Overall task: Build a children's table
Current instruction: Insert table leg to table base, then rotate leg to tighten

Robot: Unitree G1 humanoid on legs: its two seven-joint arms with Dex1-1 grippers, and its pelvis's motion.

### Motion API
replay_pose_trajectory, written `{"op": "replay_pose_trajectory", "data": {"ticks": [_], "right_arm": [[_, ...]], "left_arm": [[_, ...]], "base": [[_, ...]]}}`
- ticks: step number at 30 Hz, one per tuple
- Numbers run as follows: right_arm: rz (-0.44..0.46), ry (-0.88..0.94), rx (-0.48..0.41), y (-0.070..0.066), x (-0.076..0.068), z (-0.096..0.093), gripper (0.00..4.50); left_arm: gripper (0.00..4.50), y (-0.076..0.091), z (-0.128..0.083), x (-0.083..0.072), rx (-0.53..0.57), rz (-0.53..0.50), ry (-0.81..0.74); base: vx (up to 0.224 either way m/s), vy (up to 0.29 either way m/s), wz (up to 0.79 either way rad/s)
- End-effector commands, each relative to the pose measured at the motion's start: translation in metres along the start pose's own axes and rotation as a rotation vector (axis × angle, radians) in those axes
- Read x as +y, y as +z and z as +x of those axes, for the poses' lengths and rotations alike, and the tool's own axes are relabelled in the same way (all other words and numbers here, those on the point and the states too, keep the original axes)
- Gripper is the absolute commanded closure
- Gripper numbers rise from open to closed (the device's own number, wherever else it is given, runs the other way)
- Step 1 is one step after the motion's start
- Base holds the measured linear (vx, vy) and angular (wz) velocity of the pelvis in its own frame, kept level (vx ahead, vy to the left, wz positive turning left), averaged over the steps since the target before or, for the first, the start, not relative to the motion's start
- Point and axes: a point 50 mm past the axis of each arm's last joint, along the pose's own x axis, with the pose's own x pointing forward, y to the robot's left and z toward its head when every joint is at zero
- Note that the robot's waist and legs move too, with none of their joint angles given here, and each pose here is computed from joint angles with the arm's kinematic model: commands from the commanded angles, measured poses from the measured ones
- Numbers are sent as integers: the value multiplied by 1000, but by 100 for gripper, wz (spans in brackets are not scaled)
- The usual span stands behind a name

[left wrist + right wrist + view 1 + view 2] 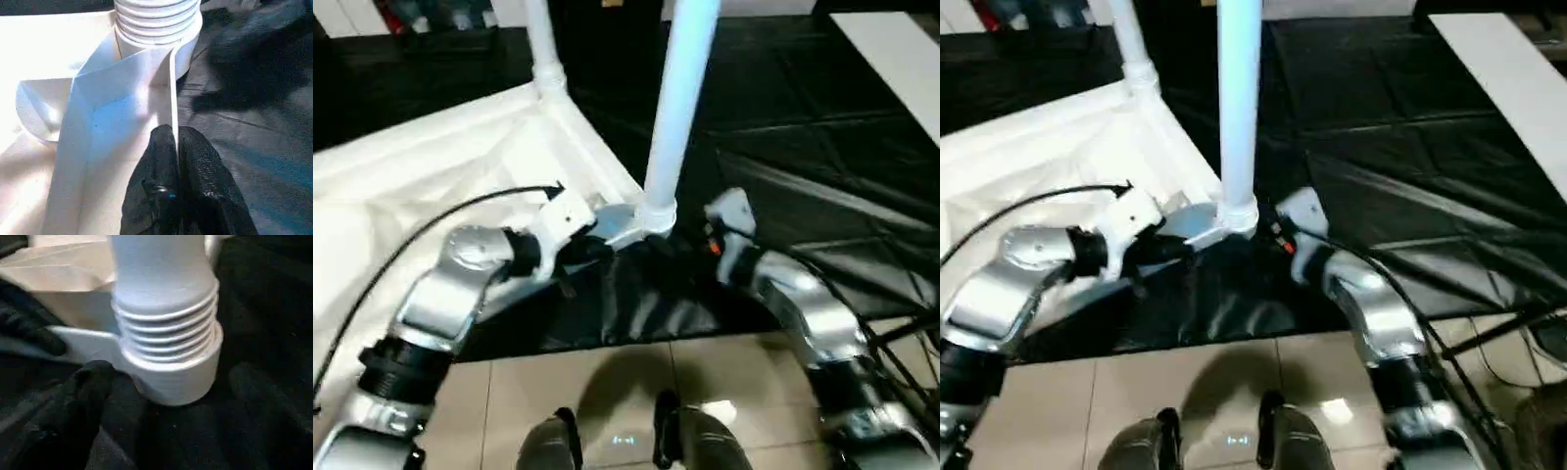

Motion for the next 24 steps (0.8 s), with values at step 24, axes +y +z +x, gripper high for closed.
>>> {"op": "replay_pose_trajectory", "data": {"ticks": [24], "right_arm": [[-240, 393, 24, 32, -8, -28, 30]], "left_arm": [[450, -4, 10, -4, -3, 243, -480]], "base": [[14, -5, 1]]}}
